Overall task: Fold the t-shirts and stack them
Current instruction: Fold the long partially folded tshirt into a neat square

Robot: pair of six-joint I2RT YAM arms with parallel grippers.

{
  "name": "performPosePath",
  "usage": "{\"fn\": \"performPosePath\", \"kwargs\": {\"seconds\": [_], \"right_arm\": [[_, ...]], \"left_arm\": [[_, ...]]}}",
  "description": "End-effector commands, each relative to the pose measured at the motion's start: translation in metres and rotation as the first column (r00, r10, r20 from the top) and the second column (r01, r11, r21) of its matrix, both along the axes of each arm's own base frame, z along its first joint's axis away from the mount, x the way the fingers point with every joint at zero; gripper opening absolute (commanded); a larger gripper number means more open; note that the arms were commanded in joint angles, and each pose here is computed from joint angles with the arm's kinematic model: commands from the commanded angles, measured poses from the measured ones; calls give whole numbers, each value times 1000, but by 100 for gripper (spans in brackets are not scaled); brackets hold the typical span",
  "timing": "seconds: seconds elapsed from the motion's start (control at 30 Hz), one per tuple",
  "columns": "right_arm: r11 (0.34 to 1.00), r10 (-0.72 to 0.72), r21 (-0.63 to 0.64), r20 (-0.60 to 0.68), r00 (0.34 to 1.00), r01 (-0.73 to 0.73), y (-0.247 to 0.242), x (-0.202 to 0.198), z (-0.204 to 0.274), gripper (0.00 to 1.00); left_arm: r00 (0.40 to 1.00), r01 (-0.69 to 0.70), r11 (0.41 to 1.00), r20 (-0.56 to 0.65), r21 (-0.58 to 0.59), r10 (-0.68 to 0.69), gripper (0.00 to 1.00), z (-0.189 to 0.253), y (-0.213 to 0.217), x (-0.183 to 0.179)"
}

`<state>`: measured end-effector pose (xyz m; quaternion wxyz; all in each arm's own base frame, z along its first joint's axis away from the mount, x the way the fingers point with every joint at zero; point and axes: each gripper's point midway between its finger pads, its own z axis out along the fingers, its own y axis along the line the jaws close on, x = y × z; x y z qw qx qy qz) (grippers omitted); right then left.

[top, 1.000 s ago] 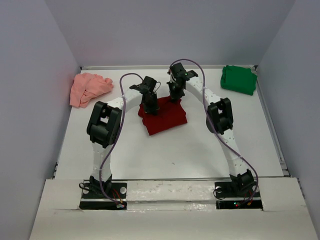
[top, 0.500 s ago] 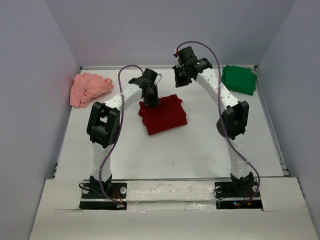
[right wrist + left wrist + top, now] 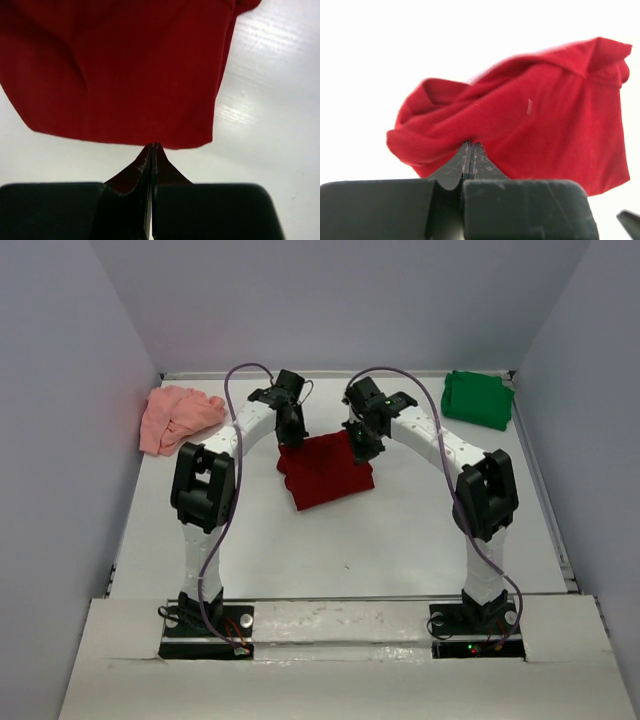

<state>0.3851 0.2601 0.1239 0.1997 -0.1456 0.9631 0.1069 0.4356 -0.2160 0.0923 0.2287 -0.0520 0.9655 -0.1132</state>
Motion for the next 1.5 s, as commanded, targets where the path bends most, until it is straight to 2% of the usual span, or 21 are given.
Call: {"fn": "performPosePath", "kwargs": {"seconds": [0.0,0.17,0.4,0.67,0.83,1.0,1.3,1.47], "right_arm": [[995,-20,96,116,993,9,7,-17,51,0],[996,-23,86,106,994,14,-1,-41,45,0],[992,-13,130,88,996,2,5,-58,45,0],[978,84,181,92,992,-99,35,-46,45,0],[989,40,138,99,994,-54,41,-21,32,0],[995,-58,80,64,996,53,30,5,2,0],[989,-150,4,85,985,150,8,20,-11,0],[972,-232,-42,25,972,233,-8,20,-35,0]], "left_arm": [[998,-61,997,25,53,60,0,3,24,16],[995,-99,993,2,63,100,0,-13,43,29],[995,-93,994,-42,52,95,0,-39,42,34],[996,-82,996,-41,24,83,0,-40,36,37],[997,-79,997,-12,10,79,0,-23,35,38],[997,-72,997,2,7,72,0,-13,35,38],[998,-61,998,-7,-4,61,0,-19,32,38],[998,-57,998,-8,-14,57,0,-18,31,37]]}}
